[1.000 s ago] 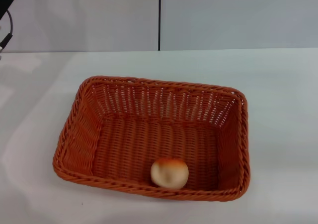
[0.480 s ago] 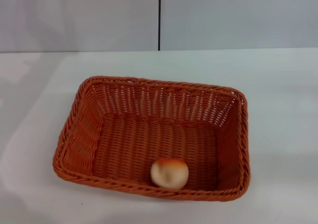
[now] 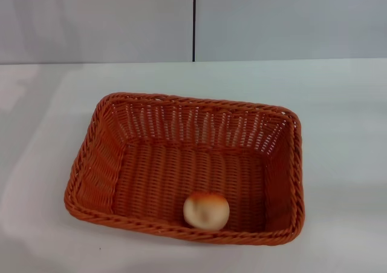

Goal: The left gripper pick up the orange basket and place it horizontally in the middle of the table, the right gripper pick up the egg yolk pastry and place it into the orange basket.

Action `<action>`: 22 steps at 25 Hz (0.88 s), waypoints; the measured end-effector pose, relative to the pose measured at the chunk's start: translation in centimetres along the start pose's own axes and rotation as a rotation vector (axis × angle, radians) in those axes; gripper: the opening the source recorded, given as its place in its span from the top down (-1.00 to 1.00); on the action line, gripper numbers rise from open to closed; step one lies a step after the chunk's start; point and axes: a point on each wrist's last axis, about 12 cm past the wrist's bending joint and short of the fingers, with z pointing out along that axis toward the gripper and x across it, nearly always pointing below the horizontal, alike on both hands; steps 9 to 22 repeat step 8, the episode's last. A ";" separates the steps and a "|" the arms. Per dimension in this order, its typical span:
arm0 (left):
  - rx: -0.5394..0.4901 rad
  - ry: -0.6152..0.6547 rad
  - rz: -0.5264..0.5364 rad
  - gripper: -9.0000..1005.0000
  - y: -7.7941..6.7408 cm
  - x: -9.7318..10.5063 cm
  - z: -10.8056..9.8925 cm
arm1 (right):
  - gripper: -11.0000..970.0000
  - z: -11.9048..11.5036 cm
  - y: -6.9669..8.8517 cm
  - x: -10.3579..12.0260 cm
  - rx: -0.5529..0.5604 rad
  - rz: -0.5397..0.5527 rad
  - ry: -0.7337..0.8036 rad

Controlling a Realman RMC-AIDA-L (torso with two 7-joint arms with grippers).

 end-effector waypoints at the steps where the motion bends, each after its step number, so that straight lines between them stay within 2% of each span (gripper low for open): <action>1: -0.002 0.001 -0.002 -0.25 0.0 0.1 -0.1 | -0.38 0.1 0.1 0.1 0.000 0.002 0.002; 22: 0.001 -0.005 -0.007 -0.25 -0.1 0.1 -0.3 | -0.38 0.6 0.4 0.2 -0.006 0.009 0.003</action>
